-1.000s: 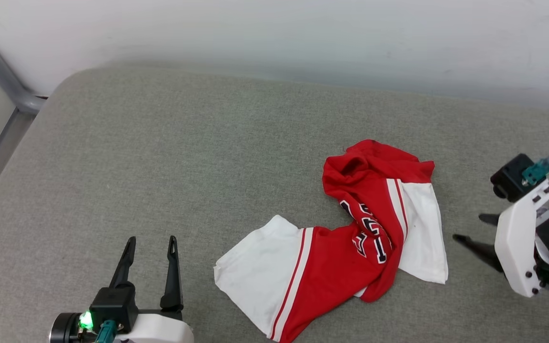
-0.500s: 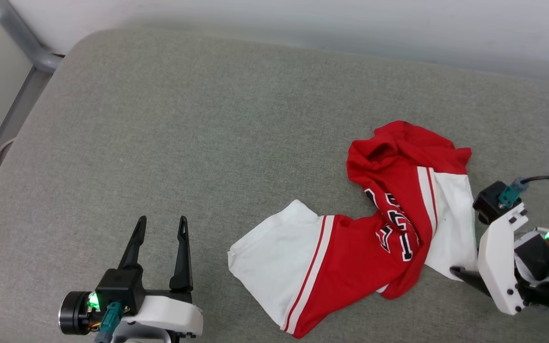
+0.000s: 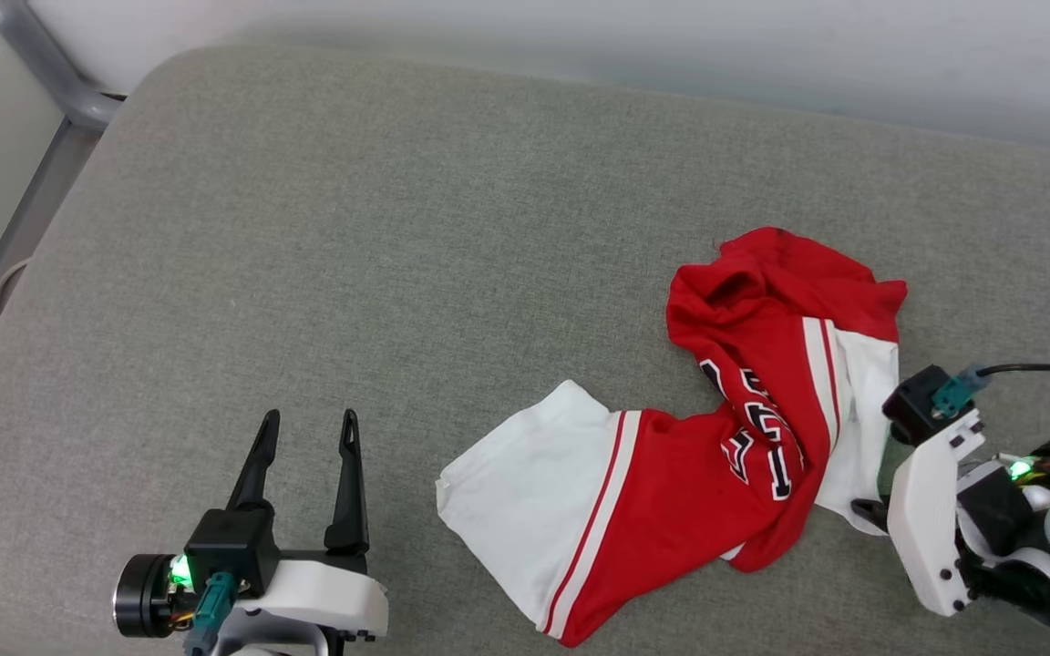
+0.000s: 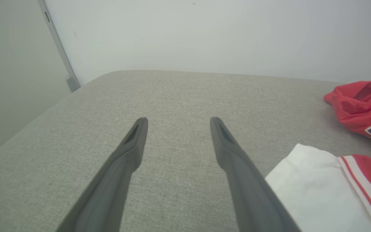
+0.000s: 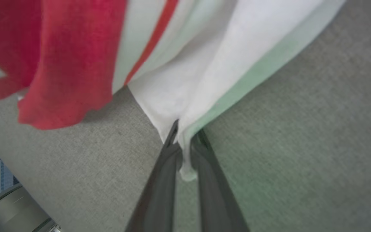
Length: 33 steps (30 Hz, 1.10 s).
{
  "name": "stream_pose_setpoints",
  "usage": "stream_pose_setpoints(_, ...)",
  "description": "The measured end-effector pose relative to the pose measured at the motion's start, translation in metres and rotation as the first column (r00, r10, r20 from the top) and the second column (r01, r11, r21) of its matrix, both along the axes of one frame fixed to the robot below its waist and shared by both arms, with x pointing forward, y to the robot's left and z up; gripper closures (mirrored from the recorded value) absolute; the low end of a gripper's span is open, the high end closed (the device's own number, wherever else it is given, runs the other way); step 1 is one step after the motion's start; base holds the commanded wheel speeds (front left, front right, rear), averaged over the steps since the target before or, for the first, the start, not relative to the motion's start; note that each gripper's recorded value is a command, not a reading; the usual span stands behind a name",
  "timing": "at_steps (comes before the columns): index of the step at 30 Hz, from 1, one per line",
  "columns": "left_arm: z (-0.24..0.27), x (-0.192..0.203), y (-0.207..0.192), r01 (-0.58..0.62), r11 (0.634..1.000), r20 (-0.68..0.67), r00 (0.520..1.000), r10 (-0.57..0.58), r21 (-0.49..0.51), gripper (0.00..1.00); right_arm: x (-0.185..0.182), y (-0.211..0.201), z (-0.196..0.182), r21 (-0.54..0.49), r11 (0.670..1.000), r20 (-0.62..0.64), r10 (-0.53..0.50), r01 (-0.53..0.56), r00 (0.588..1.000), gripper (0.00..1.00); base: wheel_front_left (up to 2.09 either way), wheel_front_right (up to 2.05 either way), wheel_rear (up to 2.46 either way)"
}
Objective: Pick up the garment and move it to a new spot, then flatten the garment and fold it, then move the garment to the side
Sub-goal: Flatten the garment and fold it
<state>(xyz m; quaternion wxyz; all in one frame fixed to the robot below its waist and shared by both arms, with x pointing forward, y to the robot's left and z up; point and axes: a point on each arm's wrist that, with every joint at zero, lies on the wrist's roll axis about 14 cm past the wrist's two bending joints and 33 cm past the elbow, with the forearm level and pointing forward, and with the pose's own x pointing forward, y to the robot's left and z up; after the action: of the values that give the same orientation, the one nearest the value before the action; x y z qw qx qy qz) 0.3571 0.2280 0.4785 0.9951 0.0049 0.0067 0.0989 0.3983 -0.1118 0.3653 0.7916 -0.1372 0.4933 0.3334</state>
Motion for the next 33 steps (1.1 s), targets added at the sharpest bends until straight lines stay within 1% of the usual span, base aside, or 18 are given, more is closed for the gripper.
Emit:
stream_pose_setpoints(5, 0.005, -0.001, -0.005, 0.021, 1.000, 0.016, 1.000, -0.021, 0.004, 0.00, 0.002, 0.005, 0.019, 0.083, 0.996, 0.072, -0.033, 0.027, 0.997, 1.00, 0.00, 0.00, 0.00)
stream_pose_setpoints(10, 0.008, -0.010, -0.006, 0.028, 1.000, 0.025, 0.999, -0.028, 0.004, 0.00, -0.008, -0.002, 0.044, 0.158, 0.986, 0.141, -0.079, 0.056, 0.987, 1.00, 0.00, 0.00, 0.00)
stream_pose_setpoints(16, 0.011, -0.017, -0.015, 0.059, 0.998, 0.039, 0.998, -0.059, 0.001, 0.00, -0.030, -0.035, 0.064, 0.217, 0.963, 0.170, -0.200, 0.161, 0.965, 1.00, 0.00, 0.00, 0.00)
stream_pose_setpoints(19, 0.012, -0.017, -0.019, 0.075, 0.997, 0.042, 0.996, -0.075, 0.000, 0.00, -0.044, -0.061, 0.066, 0.216, 0.947, 0.162, -0.275, 0.238, 0.948, 1.00, 0.00, 0.00, 0.00)
stream_pose_setpoints(23, 0.014, -0.017, -0.025, 0.093, 0.996, 0.048, 0.995, -0.093, 0.005, 0.00, -0.056, -0.099, 0.067, 0.200, 0.912, 0.153, -0.389, 0.357, 0.908, 1.00, 0.00, 0.00, 0.00)
stream_pose_setpoints(26, 0.013, -0.017, -0.027, 0.099, 0.995, 0.045, 0.994, -0.099, 0.005, 0.00, -0.065, -0.127, 0.063, 0.175, 0.877, 0.134, -0.472, 0.448, 0.871, 1.00, 0.00, 0.00, 0.00)
stream_pose_setpoints(29, 0.011, -0.016, -0.028, 0.103, 0.995, 0.040, 0.994, -0.103, 0.004, 0.00, -0.070, -0.152, 0.055, 0.150, 0.829, 0.102, -0.555, 0.539, 0.826, 1.00, 0.00, 0.00, 0.00)
stream_pose_setpoints(33, 0.010, -0.014, -0.027, 0.104, 0.995, 0.038, 0.994, -0.104, 0.003, 0.00, -0.080, -0.183, 0.038, 0.086, 0.763, 0.054, -0.645, 0.640, 0.762, 1.00, 0.00, 0.00, 0.00)
